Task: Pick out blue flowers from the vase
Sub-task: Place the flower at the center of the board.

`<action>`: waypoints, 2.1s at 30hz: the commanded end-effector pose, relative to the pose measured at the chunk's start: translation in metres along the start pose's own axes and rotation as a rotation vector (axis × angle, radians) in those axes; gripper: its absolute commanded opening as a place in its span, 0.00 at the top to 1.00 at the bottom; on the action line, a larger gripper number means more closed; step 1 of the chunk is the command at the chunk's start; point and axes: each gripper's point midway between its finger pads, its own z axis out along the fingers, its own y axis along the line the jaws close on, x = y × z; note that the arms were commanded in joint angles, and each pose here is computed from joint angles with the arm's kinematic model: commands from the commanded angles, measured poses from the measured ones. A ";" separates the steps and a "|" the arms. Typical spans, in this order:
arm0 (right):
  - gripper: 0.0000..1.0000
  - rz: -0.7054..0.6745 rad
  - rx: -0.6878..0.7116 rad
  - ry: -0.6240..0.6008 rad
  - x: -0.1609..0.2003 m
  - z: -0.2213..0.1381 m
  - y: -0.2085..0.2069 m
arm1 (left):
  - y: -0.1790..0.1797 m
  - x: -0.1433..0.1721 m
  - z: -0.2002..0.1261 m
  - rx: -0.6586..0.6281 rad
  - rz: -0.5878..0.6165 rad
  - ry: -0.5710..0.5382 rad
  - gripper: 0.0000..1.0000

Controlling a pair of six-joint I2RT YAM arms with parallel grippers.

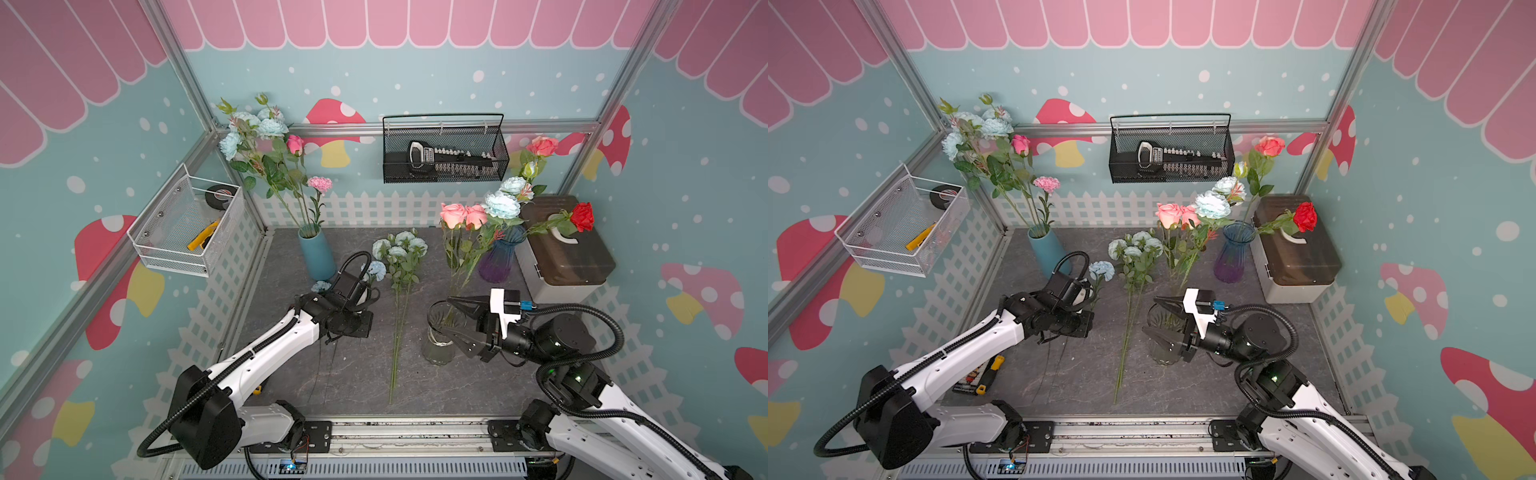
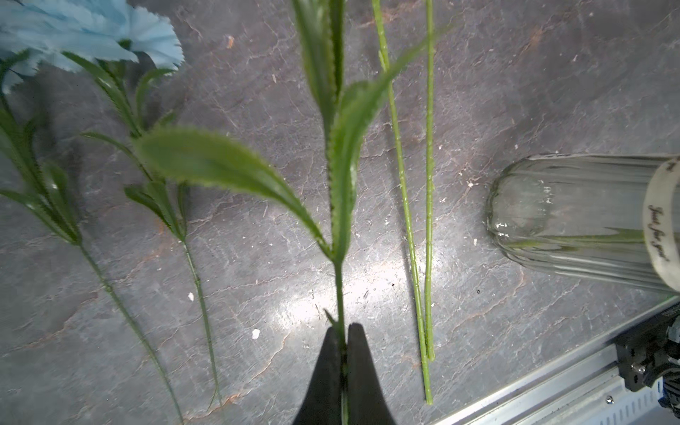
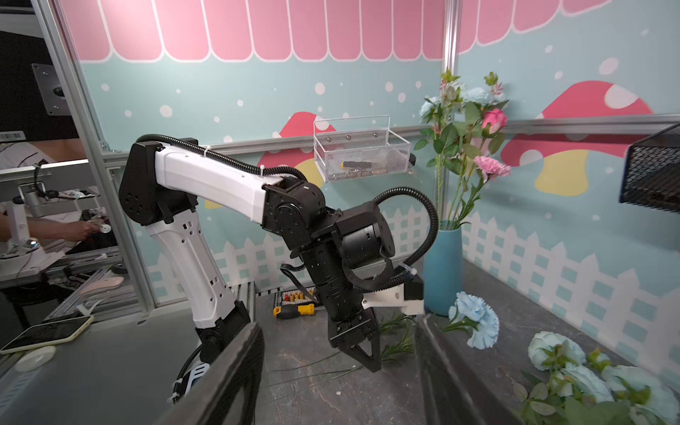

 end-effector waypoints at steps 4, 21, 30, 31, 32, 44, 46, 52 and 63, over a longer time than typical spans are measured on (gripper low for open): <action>0.27 -0.019 0.258 0.002 0.005 -0.029 -0.032 | 0.006 0.004 0.027 0.001 -0.020 0.070 1.00; 0.24 -0.039 0.457 -0.014 0.006 -0.058 -0.056 | 0.048 0.021 0.070 -0.244 -0.027 0.184 1.00; 0.19 -0.041 0.601 0.002 0.011 -0.076 -0.076 | 0.055 0.030 0.079 -0.293 -0.021 0.213 1.00; 0.19 -0.039 0.601 0.010 0.013 -0.074 -0.077 | 0.057 0.030 0.078 -0.303 -0.021 0.213 1.00; 0.19 -0.038 0.601 0.016 0.014 -0.073 -0.077 | 0.058 0.031 0.077 -0.311 -0.019 0.215 1.00; 0.18 -0.033 0.615 0.048 0.022 -0.067 -0.084 | 0.064 0.043 0.068 -0.387 -0.010 0.238 1.00; 0.17 -0.033 0.615 0.049 0.023 -0.066 -0.084 | 0.066 0.043 0.068 -0.402 -0.013 0.239 1.00; 0.17 -0.024 0.610 0.058 0.027 -0.060 -0.086 | 0.064 0.045 0.076 -0.383 -0.022 0.254 1.00; 0.16 -0.025 0.614 0.082 0.033 -0.056 -0.090 | 0.049 0.034 0.063 -0.383 0.012 0.201 0.64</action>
